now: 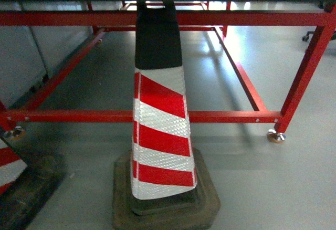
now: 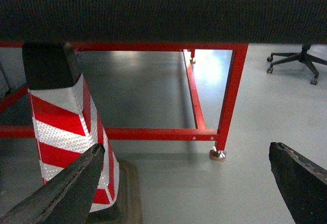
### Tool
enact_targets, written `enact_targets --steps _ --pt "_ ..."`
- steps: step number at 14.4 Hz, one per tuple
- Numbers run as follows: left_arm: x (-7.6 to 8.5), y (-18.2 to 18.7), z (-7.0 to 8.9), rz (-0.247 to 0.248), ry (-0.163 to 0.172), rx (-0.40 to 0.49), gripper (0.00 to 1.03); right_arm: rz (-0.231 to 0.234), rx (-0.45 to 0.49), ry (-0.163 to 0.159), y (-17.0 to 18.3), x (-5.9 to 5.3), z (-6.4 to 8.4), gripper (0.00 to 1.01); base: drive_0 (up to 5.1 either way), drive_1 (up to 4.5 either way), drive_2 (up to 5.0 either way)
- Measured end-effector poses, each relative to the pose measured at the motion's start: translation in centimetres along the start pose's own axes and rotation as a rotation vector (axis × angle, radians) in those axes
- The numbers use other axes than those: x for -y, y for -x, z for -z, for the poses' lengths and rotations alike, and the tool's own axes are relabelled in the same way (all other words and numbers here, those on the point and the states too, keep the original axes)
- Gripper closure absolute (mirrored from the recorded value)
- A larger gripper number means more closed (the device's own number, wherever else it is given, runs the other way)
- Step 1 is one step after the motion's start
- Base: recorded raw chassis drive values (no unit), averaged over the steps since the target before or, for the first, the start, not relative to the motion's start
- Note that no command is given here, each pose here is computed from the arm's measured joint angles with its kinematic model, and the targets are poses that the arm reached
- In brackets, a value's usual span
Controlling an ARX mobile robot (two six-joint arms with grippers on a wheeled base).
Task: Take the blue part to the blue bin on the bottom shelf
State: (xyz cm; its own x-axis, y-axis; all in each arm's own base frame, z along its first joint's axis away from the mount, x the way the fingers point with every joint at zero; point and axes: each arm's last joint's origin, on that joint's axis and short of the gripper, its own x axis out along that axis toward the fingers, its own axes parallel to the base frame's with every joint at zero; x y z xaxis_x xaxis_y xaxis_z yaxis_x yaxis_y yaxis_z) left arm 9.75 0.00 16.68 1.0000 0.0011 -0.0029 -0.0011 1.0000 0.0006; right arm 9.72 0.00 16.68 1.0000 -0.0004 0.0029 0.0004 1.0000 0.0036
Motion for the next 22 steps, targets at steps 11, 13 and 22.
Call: enact_targets --steps 11,13,22 --pt "0.00 0.00 -0.02 0.001 0.000 0.002 0.05 0.000 0.000 0.002 0.00 0.00 0.00 0.03 0.0 0.00 0.0" --pt "0.00 0.00 -0.01 0.002 0.000 0.001 0.05 0.000 0.001 0.001 0.00 0.00 -0.01 0.03 0.0 0.00 0.0" --pt "0.00 0.00 -0.05 0.002 0.000 0.005 0.05 0.000 0.003 0.001 0.00 0.00 -0.03 0.03 0.0 0.00 0.0"
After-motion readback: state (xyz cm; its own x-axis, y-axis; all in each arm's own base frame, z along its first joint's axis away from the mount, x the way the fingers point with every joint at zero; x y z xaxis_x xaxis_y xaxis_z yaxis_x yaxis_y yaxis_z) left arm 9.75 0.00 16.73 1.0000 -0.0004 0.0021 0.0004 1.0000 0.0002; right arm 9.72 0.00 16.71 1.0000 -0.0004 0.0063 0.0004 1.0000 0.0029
